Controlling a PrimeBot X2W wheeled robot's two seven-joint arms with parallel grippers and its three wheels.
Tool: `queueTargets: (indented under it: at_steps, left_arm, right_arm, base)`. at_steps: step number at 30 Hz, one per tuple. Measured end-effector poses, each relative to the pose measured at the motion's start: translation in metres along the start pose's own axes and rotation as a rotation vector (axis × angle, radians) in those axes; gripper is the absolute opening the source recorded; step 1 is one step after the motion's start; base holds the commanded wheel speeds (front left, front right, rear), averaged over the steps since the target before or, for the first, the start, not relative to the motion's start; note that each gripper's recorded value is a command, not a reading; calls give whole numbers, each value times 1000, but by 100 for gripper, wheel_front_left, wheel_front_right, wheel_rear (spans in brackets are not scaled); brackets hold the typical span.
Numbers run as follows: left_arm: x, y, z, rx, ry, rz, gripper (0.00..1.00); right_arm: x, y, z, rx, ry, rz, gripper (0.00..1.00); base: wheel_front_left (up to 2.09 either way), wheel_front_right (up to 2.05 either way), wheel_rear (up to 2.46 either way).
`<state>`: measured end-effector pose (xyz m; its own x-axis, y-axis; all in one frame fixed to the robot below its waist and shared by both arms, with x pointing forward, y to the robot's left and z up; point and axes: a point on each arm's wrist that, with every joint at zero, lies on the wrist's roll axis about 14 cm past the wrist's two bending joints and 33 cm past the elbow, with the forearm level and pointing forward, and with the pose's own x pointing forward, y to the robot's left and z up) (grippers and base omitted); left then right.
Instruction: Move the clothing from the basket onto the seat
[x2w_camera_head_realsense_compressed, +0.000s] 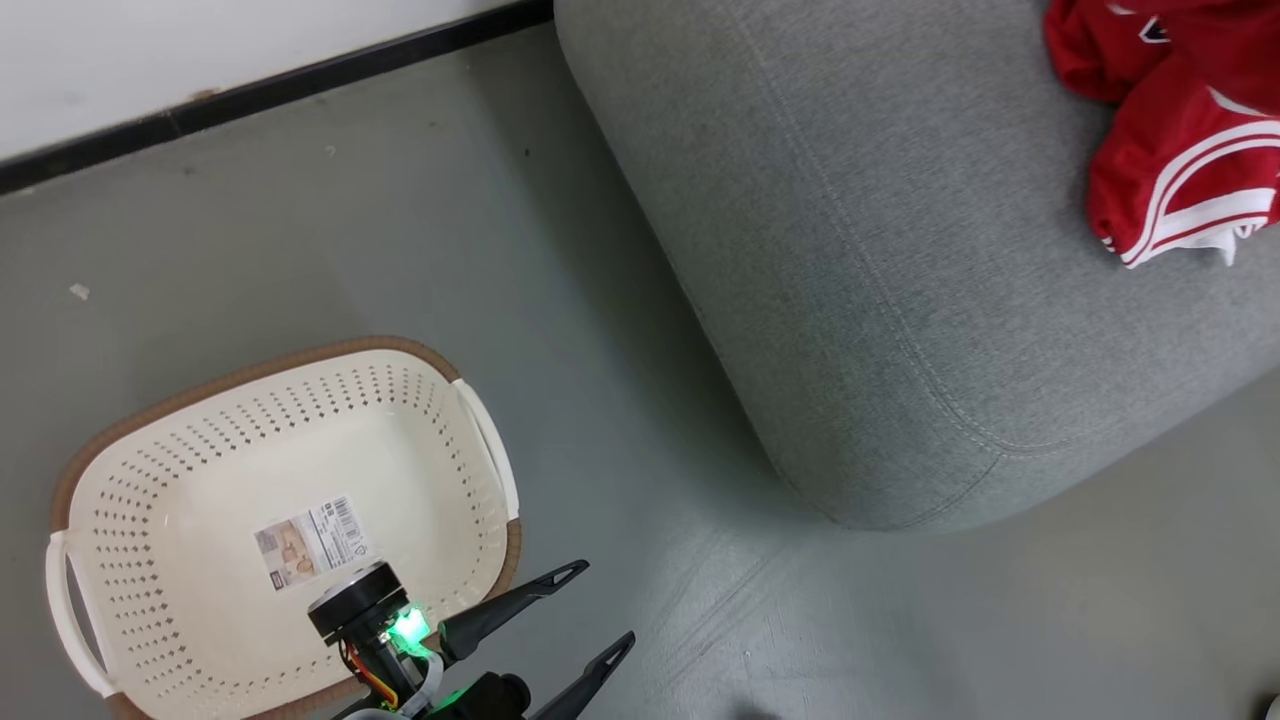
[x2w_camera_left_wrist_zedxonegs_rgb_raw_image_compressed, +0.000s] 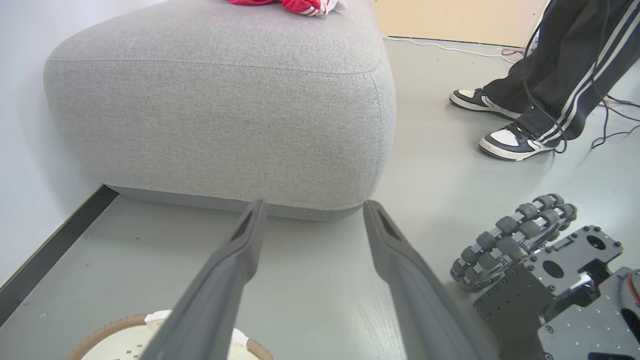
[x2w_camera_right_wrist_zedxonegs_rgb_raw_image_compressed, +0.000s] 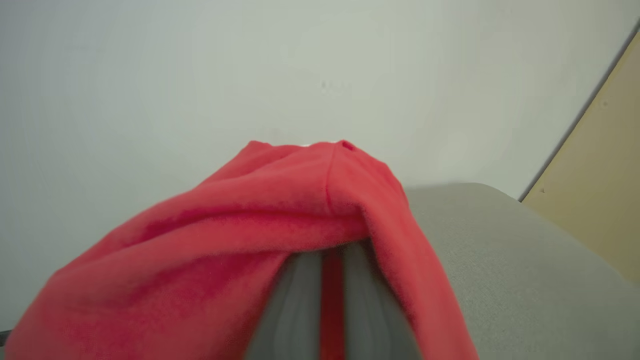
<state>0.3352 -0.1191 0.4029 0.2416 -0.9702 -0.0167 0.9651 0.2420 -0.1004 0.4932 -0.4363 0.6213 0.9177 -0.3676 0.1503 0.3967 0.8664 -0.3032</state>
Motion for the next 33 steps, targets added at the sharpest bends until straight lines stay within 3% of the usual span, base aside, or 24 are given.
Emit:
queueTargets:
  at_steps: [4,13,19,23,33]
  left_arm:
    - [-5,9,-6,-4,4,24,100]
    - [-11,20,-14,-31,3,59,100]
    - [-17,29,-22,-50,12,91,100]
    - [-21,37,-28,-55,20,111,100]
    - [-27,54,-33,-62,15,160,100]
  right_arm:
    - [4,-36,-23,55,56,-129,0]
    - [-2,-83,-61,175,118,-329,0]
    - [12,-71,-73,193,120,-338,0]
    - [24,-64,-76,307,90,-385,0]
    - [32,-20,-127,189,240,-282,0]
  base:
    - [0,0,0]
    - [0,0,0]
    - [0,0,0]
    - [0,0,0]
    - [0,0,0]
